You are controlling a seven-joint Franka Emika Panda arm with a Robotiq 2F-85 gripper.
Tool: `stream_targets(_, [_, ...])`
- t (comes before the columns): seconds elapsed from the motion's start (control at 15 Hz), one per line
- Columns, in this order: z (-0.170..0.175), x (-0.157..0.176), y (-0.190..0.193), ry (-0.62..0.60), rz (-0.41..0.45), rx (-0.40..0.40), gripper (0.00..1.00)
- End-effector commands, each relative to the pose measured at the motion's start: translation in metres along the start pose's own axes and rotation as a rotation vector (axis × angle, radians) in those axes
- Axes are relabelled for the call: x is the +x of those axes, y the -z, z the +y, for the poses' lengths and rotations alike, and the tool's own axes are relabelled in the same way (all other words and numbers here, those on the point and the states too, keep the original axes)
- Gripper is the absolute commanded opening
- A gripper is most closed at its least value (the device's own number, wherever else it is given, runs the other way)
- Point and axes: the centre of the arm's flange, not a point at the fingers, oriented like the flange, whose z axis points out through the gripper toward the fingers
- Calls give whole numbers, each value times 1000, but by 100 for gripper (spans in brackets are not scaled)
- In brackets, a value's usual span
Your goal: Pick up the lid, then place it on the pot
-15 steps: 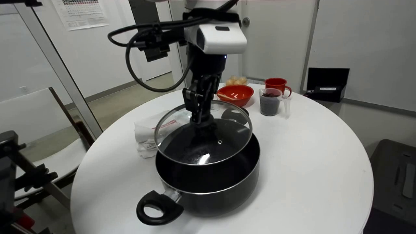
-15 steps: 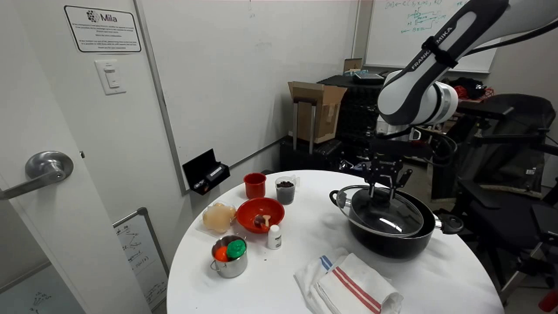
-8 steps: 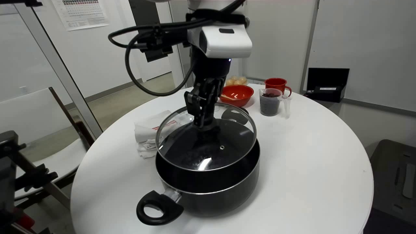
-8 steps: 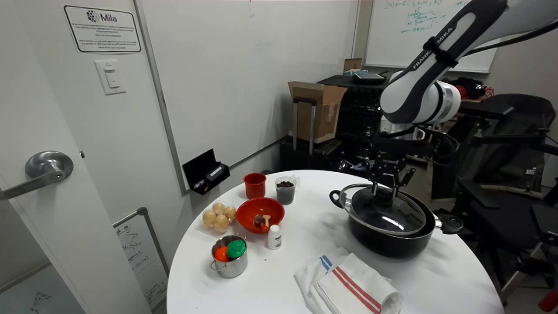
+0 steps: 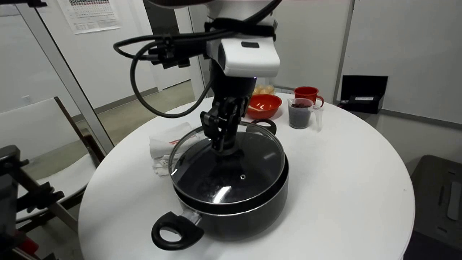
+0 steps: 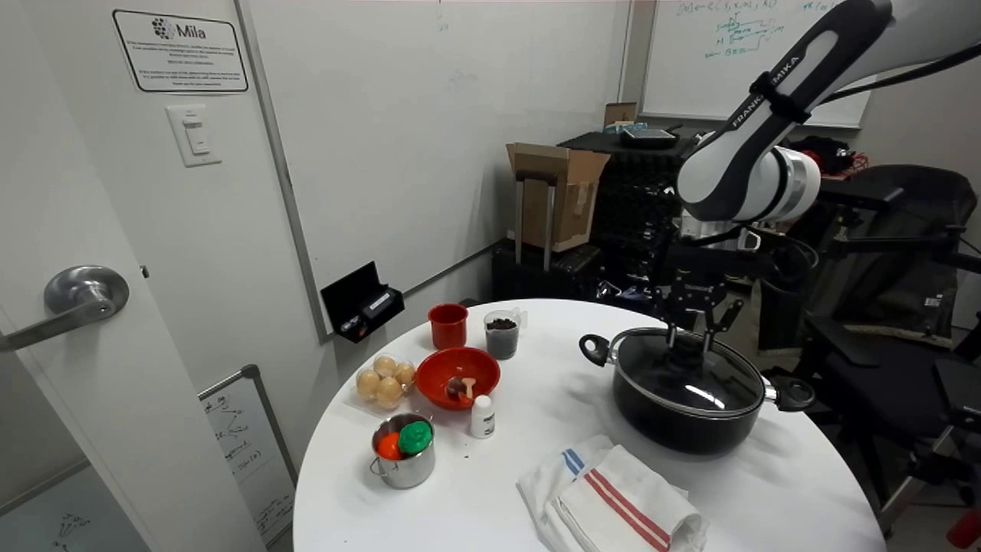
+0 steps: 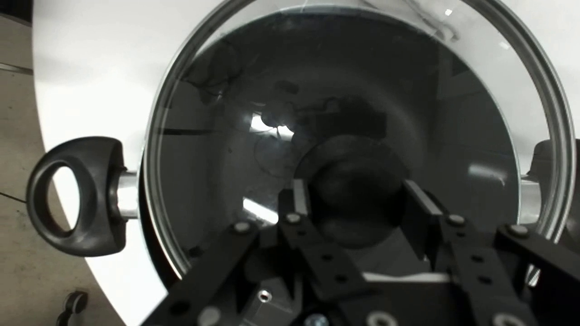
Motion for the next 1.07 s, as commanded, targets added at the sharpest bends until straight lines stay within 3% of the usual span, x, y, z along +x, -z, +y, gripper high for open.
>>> stream_targets(0.0, [16,-1,16,-49,-1,40,25])
stream_targets(1.0, [11,1,12,-76,23,25,25])
